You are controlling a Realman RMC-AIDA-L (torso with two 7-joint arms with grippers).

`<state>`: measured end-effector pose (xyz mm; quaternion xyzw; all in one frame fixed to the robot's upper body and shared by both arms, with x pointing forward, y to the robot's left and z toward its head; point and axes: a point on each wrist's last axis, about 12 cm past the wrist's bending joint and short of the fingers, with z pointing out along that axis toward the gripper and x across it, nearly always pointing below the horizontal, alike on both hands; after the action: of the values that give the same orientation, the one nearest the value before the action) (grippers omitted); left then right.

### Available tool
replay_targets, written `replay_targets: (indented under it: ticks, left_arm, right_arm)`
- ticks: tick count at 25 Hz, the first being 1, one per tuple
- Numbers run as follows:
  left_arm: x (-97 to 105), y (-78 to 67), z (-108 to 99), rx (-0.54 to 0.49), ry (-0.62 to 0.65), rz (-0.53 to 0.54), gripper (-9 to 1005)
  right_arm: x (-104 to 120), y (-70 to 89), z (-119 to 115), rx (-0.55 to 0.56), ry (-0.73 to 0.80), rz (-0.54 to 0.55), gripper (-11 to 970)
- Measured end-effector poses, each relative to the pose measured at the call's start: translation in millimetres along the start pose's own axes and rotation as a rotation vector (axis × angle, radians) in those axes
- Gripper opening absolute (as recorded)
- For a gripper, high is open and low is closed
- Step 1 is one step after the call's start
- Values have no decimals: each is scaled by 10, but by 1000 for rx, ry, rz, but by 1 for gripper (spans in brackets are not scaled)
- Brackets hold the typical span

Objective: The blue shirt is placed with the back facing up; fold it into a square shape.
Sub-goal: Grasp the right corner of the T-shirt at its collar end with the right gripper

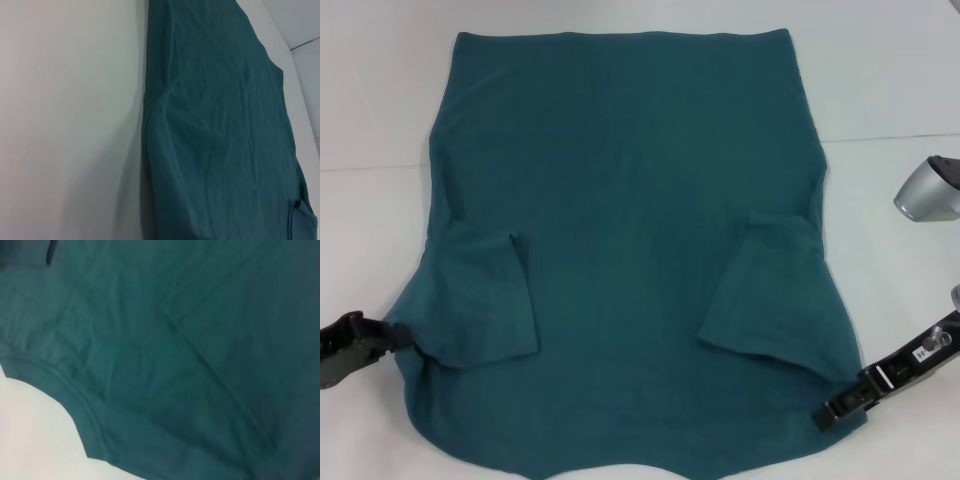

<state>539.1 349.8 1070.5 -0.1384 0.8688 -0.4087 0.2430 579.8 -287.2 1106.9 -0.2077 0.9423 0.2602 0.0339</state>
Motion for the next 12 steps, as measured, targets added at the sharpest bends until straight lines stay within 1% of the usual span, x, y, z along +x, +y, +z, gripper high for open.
replay_targets:
  ticks: [10,12]
  left_arm:
    - [-2,-1,1,0,0,-2,0]
    - [-1,-1,2,0,0,-2,0]
  right_arm:
    - [-35,-1,-15,7,-20,18,912]
    - [-38,-2,-19,9,-19,16,828]
